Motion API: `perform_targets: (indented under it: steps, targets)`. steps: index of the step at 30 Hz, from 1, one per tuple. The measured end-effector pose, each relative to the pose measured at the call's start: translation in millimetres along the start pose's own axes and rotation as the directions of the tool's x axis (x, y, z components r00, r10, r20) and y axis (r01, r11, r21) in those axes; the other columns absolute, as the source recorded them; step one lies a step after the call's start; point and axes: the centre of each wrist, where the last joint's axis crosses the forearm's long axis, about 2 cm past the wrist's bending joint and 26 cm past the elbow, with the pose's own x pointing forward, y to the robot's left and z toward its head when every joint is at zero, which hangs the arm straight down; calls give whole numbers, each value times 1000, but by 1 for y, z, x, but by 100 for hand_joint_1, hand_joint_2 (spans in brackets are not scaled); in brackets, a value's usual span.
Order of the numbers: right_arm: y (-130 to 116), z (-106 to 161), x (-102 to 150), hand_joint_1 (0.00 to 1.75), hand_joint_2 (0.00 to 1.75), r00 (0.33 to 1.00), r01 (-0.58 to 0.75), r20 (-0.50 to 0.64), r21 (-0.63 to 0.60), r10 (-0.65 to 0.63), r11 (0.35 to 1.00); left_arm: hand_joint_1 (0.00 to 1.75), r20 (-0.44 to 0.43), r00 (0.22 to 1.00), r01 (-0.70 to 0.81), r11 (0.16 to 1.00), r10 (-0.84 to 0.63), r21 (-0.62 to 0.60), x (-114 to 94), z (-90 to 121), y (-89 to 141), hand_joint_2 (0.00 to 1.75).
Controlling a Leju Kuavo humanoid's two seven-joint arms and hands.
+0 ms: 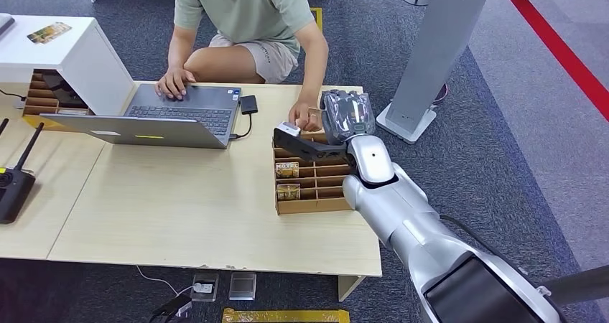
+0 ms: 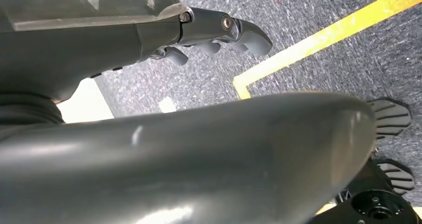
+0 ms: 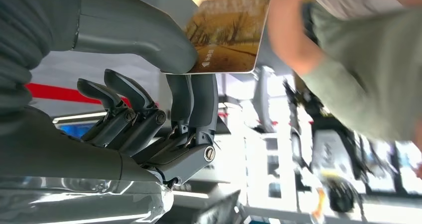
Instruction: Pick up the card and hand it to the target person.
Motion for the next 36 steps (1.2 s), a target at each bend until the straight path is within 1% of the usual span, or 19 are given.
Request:
perform_targets:
  steps: [5,9,12,14,20,25,27,28,29,31,32,36]
  targets:
    - [-29,-11,12,175,175,994,60,97,-94,-51,994,0,-1,999,-48,999,48,-5,-16,-2,0,0]
    - [-53,-14,27,175,175,986,86,152,-133,-65,987,0,5,997,-81,997,81,-11,-19,-2,1,0]
    - [-72,-12,37,175,175,980,92,192,-207,-51,974,0,10,995,-101,995,101,-19,-19,-2,0,0]
    - [-81,-11,42,175,175,976,96,214,-247,-42,964,0,13,994,-110,994,110,-22,-19,-2,0,0]
    - [-87,-9,44,175,175,972,83,234,-309,-9,947,0,15,993,-121,992,121,-27,-19,-2,0,0]
    - [-87,-9,44,175,175,973,67,231,-321,9,945,0,15,992,-122,992,123,-27,-19,-2,0,0]
    - [-85,-8,44,175,175,973,23,223,-328,54,945,0,17,992,-127,991,127,-30,-19,-2,0,0]
    - [-83,-7,44,158,175,973,-1,219,-329,77,944,0,18,991,-129,991,130,-31,-19,-2,0,0]
    - [-80,-7,44,115,175,971,-25,215,-329,100,944,0,19,991,-131,991,132,-33,-19,-2,0,0]
    - [-76,-6,44,28,175,971,-32,216,-315,105,949,0,19,991,-132,991,133,-34,-19,-2,0,0]
    - [-74,-5,44,1,175,970,-34,219,-306,105,952,0,19,991,-132,991,133,-34,-19,-2,0,0]
    - [-65,-3,46,0,175,965,-20,248,-242,82,970,0,17,991,-133,991,133,-35,-19,-2,0,0]
